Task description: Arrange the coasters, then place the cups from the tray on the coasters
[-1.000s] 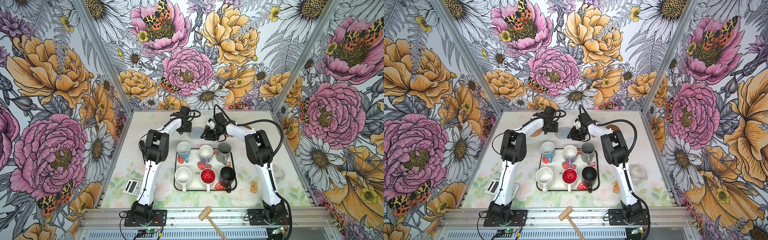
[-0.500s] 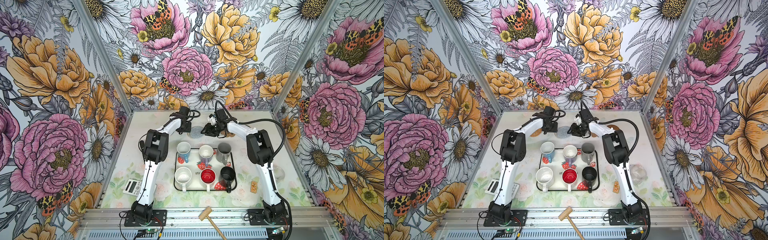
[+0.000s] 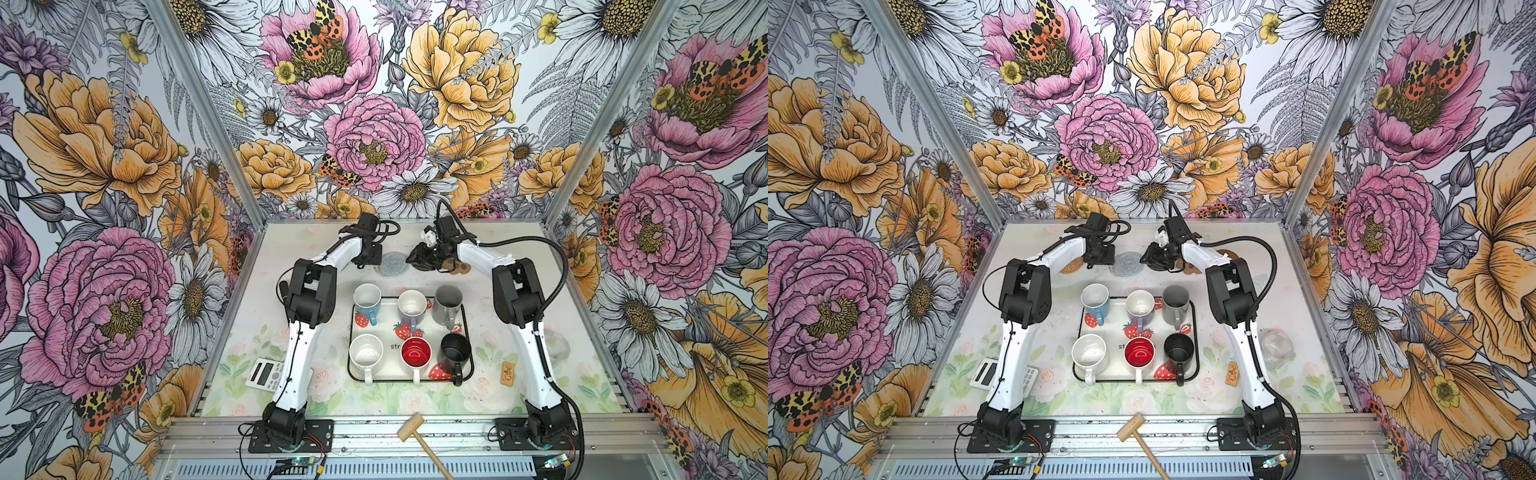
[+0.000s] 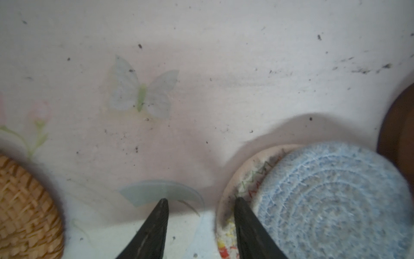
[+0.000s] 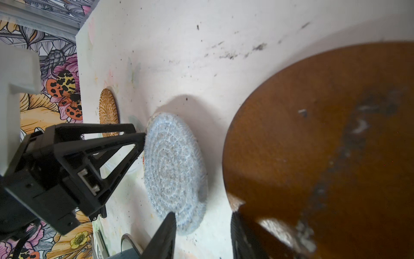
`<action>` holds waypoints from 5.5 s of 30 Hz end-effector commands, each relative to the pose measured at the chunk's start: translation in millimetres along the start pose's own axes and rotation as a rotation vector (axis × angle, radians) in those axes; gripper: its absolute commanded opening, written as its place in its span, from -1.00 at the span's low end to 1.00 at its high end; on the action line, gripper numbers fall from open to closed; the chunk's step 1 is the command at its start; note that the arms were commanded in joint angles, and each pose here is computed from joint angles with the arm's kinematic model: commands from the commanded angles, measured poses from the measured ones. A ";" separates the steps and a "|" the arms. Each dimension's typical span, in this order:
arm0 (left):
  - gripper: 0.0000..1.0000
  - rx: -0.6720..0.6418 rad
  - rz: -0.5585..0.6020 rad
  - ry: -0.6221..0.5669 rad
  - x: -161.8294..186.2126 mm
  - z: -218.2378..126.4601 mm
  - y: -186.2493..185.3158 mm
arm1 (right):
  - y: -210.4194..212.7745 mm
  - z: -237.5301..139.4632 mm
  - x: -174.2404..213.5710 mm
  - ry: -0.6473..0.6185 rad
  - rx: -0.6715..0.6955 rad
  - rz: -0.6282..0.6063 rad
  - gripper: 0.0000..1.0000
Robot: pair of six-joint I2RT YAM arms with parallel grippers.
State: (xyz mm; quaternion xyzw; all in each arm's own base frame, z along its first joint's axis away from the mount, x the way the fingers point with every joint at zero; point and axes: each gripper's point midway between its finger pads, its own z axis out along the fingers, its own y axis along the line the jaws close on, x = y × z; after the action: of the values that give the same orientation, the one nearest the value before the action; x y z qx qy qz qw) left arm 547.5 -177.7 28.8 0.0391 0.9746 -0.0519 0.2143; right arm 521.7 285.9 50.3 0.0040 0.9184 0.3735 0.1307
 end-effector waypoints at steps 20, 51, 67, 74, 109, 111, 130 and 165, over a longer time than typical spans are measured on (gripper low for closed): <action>-0.03 -0.106 -0.009 0.102 30.0 14.5 39.1 | 12.4 28.4 -6.9 0.008 -0.048 0.000 -0.26; -0.04 -0.204 -0.082 0.080 22.9 1.7 90.3 | 7.7 -8.7 -13.0 -0.039 -0.011 -0.016 -1.00; -0.04 -0.228 -0.106 0.064 18.7 -11.7 109.1 | 7.9 -11.7 -26.7 -0.075 -0.002 -0.009 -1.00; -0.03 -0.200 -0.102 0.051 14.0 -16.4 99.2 | 19.5 -0.5 -27.9 -0.064 -0.034 -0.016 -1.00; -0.02 -0.194 -0.083 0.023 6.7 -29.4 88.9 | 19.3 -3.2 -26.0 -0.064 -0.011 -0.018 -0.18; -0.02 -0.195 -0.086 0.019 5.7 -30.8 89.0 | 18.0 -11.4 -26.1 -0.072 0.000 -0.021 -0.15; 0.04 -0.135 -0.093 -0.116 -38.6 -76.5 69.1 | 49.3 -101.4 -18.7 -0.162 -0.006 -0.134 -0.14; 0.02 -0.302 -0.222 -0.012 -17.8 -17.7 167.2 | -3.8 -152.5 32.5 -0.204 0.071 -0.122 -0.14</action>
State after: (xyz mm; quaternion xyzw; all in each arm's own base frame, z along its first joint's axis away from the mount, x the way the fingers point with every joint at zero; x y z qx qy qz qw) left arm 567.1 -5.2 35.9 -0.0997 0.9701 0.0750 0.2082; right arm 449.5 185.8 121.3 0.0026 0.9216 0.3259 0.2107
